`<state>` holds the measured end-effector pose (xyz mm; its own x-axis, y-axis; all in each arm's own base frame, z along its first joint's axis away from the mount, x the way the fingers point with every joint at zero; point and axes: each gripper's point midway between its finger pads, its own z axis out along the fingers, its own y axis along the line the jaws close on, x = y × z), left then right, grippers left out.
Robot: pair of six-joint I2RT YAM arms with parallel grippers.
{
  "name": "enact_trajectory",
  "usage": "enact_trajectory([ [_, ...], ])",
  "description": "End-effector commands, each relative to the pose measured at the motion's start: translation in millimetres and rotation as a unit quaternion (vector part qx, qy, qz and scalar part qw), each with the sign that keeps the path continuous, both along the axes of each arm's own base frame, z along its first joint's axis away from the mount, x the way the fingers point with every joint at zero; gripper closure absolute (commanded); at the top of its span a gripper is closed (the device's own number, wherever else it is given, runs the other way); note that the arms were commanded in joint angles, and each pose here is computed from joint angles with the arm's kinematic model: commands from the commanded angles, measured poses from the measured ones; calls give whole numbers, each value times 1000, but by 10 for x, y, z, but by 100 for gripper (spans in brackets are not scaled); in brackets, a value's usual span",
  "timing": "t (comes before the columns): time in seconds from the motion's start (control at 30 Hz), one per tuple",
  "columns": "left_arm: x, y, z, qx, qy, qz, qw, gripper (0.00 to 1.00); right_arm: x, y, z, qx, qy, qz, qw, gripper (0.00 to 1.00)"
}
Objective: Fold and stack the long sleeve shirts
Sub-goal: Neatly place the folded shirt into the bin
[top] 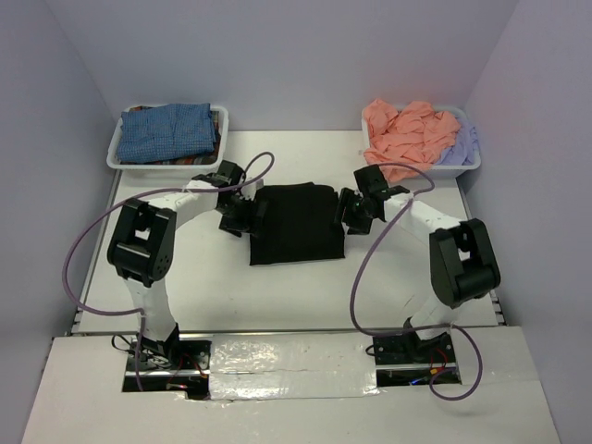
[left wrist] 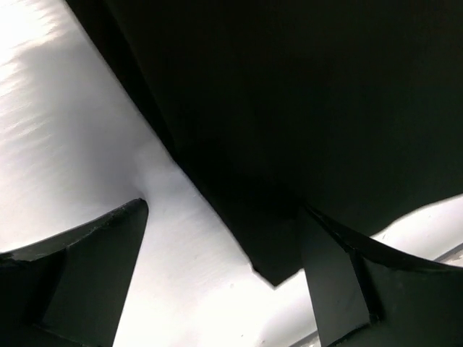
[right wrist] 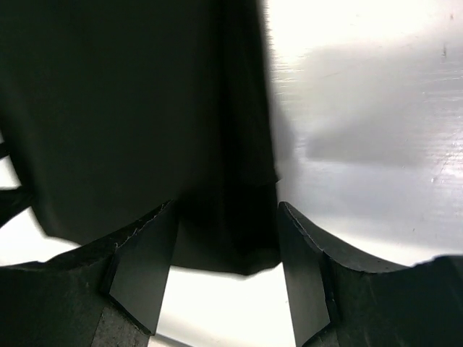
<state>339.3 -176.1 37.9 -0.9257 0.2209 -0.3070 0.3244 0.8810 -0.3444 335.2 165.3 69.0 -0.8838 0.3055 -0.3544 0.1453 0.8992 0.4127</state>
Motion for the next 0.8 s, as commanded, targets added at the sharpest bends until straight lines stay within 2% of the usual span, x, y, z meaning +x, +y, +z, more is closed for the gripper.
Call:
enact_trajectory([
  [0.0, 80, -211, -48, -51, 13, 26, 998, 3, 108, 3, -111, 9, 1, -8, 1000, 36],
  [0.27, -126, -338, -277, -111, 70, 45, 990, 2, 15, -34, -633, 5, 59, -13, 998, 38],
  [0.47, -147, -317, -609, -99, 107, 56, 988, 6, -52, 6, -717, 23, 64, -15, 998, 40],
  [0.6, -8, -349, -749, -111, 106, 57, 987, 19, -91, 58, -736, 37, 69, -12, 997, 41],
  [0.67, 89, -390, -735, -122, 92, 53, 987, 30, -120, 68, -758, 42, 70, -14, 997, 42],
  [0.77, 166, -543, -617, -171, 88, 37, 981, 62, -157, 85, -778, 49, 74, -13, 996, 42],
])
